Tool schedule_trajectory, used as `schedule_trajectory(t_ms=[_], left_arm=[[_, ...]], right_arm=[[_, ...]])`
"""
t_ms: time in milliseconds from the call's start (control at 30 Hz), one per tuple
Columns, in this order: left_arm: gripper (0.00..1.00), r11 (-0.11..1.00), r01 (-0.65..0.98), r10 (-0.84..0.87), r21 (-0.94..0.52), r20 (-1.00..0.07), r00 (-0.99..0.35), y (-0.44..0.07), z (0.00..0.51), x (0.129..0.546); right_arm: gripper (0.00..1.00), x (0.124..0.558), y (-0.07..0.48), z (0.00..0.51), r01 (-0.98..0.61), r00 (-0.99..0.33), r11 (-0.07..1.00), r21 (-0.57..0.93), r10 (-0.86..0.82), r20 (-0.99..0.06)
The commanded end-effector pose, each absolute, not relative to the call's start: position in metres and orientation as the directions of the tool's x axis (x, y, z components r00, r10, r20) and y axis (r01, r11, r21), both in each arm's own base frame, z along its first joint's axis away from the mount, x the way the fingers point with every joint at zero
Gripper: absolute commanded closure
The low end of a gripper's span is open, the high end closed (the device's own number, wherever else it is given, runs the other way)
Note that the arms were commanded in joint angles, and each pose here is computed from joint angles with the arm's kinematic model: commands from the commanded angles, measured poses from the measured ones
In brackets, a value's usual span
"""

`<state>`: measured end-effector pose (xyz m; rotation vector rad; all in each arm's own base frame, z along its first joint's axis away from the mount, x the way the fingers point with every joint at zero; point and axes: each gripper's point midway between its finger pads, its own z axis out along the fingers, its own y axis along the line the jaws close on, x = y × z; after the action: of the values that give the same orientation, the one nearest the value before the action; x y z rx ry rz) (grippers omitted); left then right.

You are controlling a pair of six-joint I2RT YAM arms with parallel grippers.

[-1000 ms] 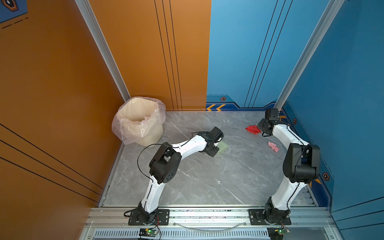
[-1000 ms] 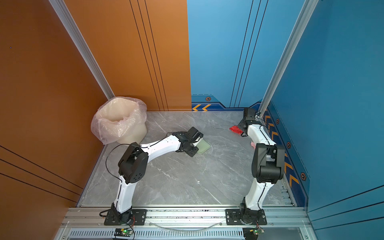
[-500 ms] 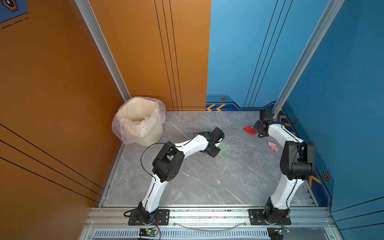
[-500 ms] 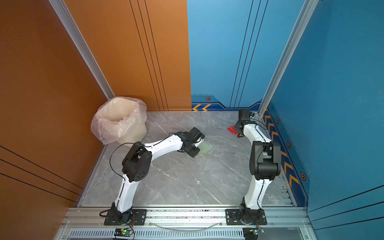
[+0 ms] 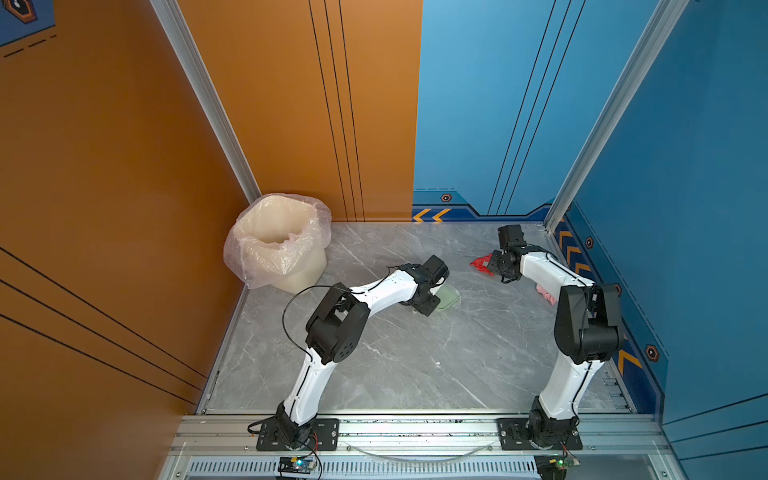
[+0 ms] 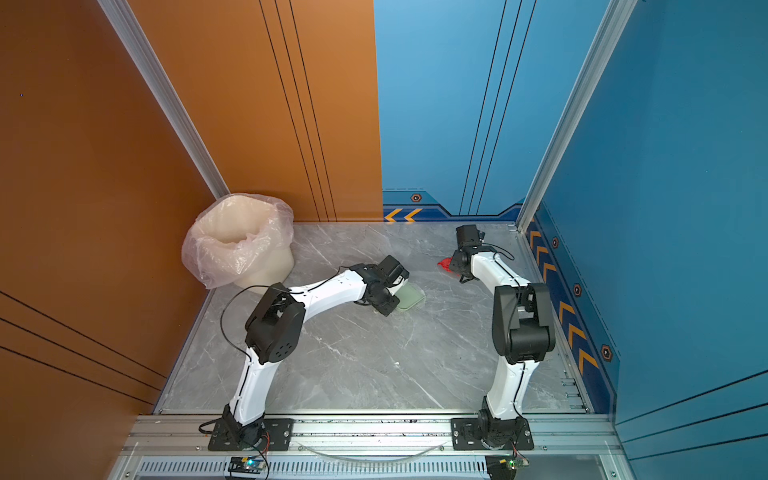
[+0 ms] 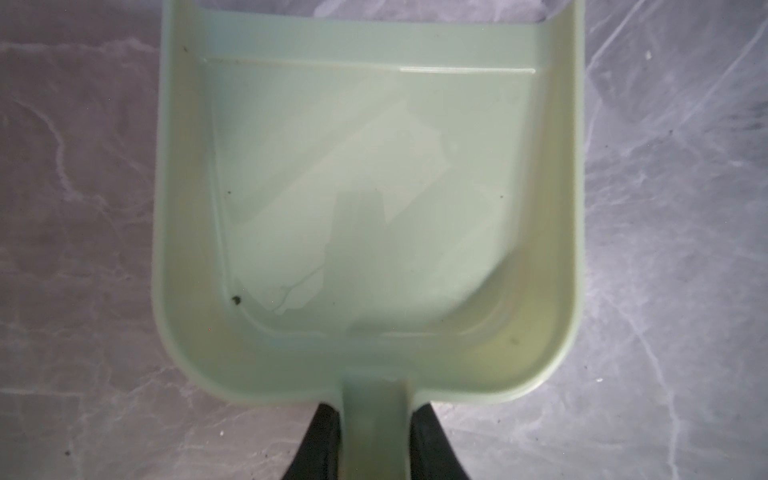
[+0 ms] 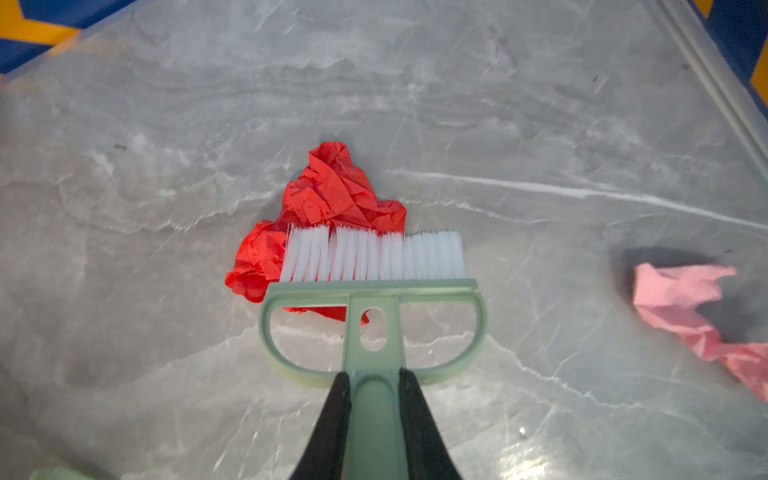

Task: Sweep away the paper scraps from the table
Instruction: 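Sweep the red scrap into the dustpan with the right brush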

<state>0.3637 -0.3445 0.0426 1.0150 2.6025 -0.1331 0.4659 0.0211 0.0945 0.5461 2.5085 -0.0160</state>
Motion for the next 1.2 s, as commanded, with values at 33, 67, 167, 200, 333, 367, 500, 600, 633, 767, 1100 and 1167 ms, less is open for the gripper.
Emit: schedule_trajectory(t_ms=[33,67,167,200,333,367,500,600,633,767,1100,1167], left_arm=[[1.0,0.731,0.682,0.653,0.024,-0.313,-0.69,-0.346,0.035,0.356],[1.0,0.732,0.68,0.652,0.025,-0.313,-0.69,-0.345,0.035,0.357],[1.0,0.735,0.678,0.649,0.023,-0.313,-0.693,-0.345,0.035,0.357],[1.0,0.735,0.678,0.648,0.019,-0.315,-0.694,-0.346,0.035,0.357],[1.0,0.731,0.682,0.649,0.009,-0.317,-0.691,-0.349,0.035,0.356],[1.0,0.731,0.682,0.649,0.009,-0.317,-0.691,-0.35,0.035,0.356],[1.0,0.732,0.681,0.647,0.005,-0.319,-0.693,-0.35,0.036,0.356],[1.0,0.733,0.68,0.645,0.003,-0.32,-0.694,-0.351,0.036,0.356],[1.0,0.733,0.68,0.645,0.003,-0.321,-0.693,-0.351,0.037,0.356],[1.0,0.735,0.678,0.643,0.001,-0.322,-0.695,-0.351,0.037,0.356],[1.0,0.739,0.674,0.639,-0.001,-0.318,-0.701,-0.35,0.036,0.356],[1.0,0.738,0.675,0.639,-0.002,-0.32,-0.7,-0.351,0.037,0.356]], right_arm=[[1.0,0.425,0.064,0.095,0.268,-0.85,0.958,0.101,0.284,-0.443],[1.0,0.418,0.074,0.096,0.242,-0.863,0.964,0.112,0.267,-0.429],[1.0,0.401,0.098,0.105,0.189,-0.88,0.966,0.179,0.247,-0.406],[1.0,0.397,0.103,0.11,0.181,-0.878,0.961,0.211,0.254,-0.405],[1.0,0.391,0.106,0.131,0.179,-0.853,0.938,0.297,0.298,-0.428],[1.0,0.391,0.103,0.138,0.181,-0.844,0.934,0.309,0.308,-0.438],[1.0,0.398,0.084,0.155,0.203,-0.808,0.925,0.321,0.344,-0.479],[1.0,0.407,0.064,0.16,0.247,-0.778,0.92,0.303,0.375,-0.504],[1.0,0.411,0.057,0.161,0.264,-0.767,0.922,0.282,0.378,-0.518],[1.0,0.426,0.038,0.157,0.305,-0.753,0.934,0.188,0.357,-0.552],[1.0,0.43,0.053,0.124,0.273,-0.819,0.955,0.113,0.293,-0.494],[1.0,0.425,0.062,0.119,0.248,-0.833,0.963,0.104,0.267,-0.484]])
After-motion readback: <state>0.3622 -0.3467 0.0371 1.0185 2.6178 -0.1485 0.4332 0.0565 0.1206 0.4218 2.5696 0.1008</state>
